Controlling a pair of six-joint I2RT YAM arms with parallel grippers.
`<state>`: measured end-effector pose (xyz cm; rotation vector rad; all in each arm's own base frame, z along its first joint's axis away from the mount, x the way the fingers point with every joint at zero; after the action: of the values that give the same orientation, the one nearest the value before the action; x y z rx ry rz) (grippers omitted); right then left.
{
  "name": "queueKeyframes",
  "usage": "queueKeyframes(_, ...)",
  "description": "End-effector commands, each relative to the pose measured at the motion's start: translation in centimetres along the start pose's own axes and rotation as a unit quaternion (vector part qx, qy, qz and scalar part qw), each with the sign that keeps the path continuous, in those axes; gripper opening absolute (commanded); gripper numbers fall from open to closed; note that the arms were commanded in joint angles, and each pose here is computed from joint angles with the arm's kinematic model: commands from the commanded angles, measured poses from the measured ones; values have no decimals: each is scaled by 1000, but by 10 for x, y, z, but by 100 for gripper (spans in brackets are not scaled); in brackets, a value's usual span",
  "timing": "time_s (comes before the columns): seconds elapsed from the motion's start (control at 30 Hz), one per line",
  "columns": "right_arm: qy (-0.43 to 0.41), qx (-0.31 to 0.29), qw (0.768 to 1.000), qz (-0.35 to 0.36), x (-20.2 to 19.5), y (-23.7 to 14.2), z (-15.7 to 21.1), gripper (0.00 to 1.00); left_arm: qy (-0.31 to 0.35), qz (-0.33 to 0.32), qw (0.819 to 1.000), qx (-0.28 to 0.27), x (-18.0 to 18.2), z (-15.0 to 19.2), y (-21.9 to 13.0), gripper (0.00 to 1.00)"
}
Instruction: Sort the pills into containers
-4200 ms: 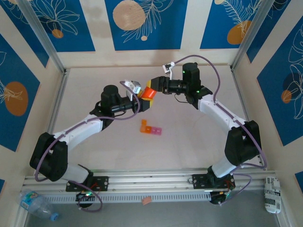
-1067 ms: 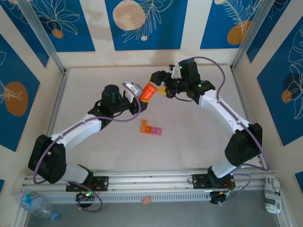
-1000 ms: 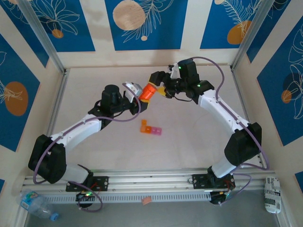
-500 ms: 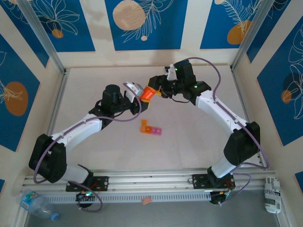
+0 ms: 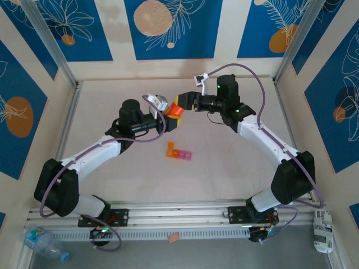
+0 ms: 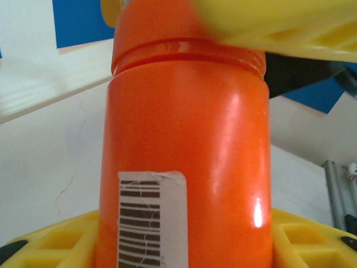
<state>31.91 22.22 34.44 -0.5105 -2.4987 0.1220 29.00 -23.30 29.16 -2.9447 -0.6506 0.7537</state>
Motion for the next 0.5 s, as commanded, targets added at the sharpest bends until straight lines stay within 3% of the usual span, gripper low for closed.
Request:
queueKeyframes(0.0,-13,-21,999,-25,14,-12,-9,84,14,21,999,-29,-8,-14,-3,0)
queueKeyframes(0.23,121,-59,989,62,-7,-38,-14,88,53,-46,997,-12,2,-6,-7,0)
queueKeyframes(0.37,208,-43,968,133,-18,-42,-8,88,70,-73,995,-4,8,-2,-8,0)
queueKeyframes(0.47,242,-30,960,142,-22,-39,-6,89,76,-84,994,-1,11,0,-8,0)
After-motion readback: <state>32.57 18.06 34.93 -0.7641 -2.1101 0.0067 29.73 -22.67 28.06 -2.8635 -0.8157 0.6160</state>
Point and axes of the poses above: each hand's point on the last joint's axis, 136 mm out from that joint toward the fingers, its own y axis out along the fingers, its own x axis along the line the jaws close on, z = x × y, the point moved 8 cm from there along -y, back along the fingers, and after that the axes turned 14 degrees about -y, right-handed, at the moved point
